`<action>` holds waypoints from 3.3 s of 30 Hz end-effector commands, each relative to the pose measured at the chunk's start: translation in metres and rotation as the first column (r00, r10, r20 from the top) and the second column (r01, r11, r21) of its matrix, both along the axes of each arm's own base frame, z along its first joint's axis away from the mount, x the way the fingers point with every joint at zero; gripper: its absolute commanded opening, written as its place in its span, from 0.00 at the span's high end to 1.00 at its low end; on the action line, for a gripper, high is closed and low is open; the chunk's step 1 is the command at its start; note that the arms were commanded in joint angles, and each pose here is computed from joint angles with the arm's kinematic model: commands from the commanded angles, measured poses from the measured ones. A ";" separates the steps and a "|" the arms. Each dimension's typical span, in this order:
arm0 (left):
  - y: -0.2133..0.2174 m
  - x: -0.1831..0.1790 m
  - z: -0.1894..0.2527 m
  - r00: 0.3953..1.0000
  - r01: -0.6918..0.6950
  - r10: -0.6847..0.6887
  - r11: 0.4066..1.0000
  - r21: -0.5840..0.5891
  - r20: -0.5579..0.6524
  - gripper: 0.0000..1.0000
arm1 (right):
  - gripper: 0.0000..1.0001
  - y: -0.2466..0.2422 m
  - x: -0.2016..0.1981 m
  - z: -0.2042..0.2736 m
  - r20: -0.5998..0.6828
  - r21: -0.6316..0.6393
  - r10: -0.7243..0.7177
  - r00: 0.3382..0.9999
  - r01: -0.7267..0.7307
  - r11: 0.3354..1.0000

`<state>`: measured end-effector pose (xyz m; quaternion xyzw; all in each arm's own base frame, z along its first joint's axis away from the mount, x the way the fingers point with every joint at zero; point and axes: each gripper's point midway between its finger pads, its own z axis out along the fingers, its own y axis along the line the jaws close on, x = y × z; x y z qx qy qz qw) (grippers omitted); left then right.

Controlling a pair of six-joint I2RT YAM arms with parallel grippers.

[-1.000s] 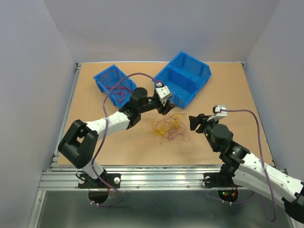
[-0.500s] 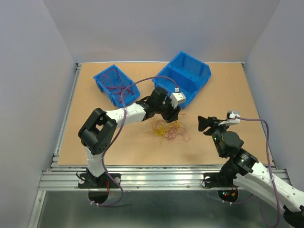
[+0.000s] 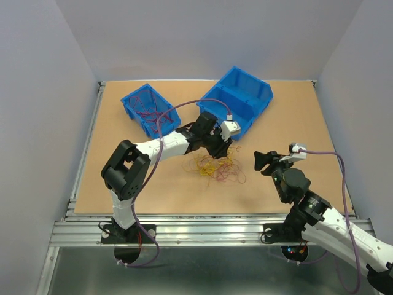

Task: Untangle the cables

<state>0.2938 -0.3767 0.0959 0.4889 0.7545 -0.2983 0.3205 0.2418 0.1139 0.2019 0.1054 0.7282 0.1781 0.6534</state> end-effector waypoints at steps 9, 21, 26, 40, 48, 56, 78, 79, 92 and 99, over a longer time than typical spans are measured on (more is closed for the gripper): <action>-0.016 0.016 0.027 0.997 0.007 -0.003 0.999 -0.053 0.074 0.57 | 0.39 -0.002 -0.001 -0.002 0.009 0.016 -0.008 1.000 0.007 1.000; -0.026 0.020 0.010 0.999 0.006 -0.005 1.000 -0.031 0.048 0.66 | 0.40 -0.001 -0.002 -0.001 0.012 0.019 -0.001 1.000 0.001 1.000; -0.029 0.022 0.011 0.998 0.015 -0.013 0.999 -0.034 0.055 0.93 | 0.40 0.000 -0.002 -0.001 0.014 0.020 0.005 1.000 -0.005 1.000; -0.011 0.006 0.076 0.991 0.045 -0.029 0.991 -0.124 0.127 1.00 | 0.39 0.016 0.005 -0.009 -0.015 -0.019 0.050 0.999 -0.050 0.999; 0.004 -0.015 0.124 0.983 0.095 -0.061 0.976 -0.197 0.176 1.00 | 0.41 0.062 0.003 0.007 0.149 -0.076 0.293 0.944 -0.285 0.956; 0.011 -0.029 0.155 0.974 0.129 -0.078 0.962 -0.240 0.213 1.00 | 0.42 0.099 0.013 0.006 0.197 -0.143 0.411 0.890 -0.389 0.910; 0.113 -0.025 0.432 0.716 -0.118 0.445 0.836 -0.535 0.538 1.00 | 1.00 0.146 0.070 -0.031 0.115 -0.202 0.378 0.919 -0.350 0.914; 0.125 -0.018 0.444 0.667 -0.166 0.506 0.817 -0.552 0.547 1.00 | 0.99 0.145 0.068 -0.030 0.112 -0.202 0.385 0.916 -0.358 0.912; 0.204 -0.014 0.571 0.283 -0.227 0.816 0.568 -0.791 0.505 1.00 | 0.99 0.143 0.036 -0.035 0.022 -0.255 0.509 0.860 -0.487 0.835; 0.209 0.021 0.548 0.176 -0.330 0.833 0.552 -0.766 0.525 1.00 | 0.93 0.136 0.028 -0.033 0.028 -0.255 0.513 0.858 -0.490 0.834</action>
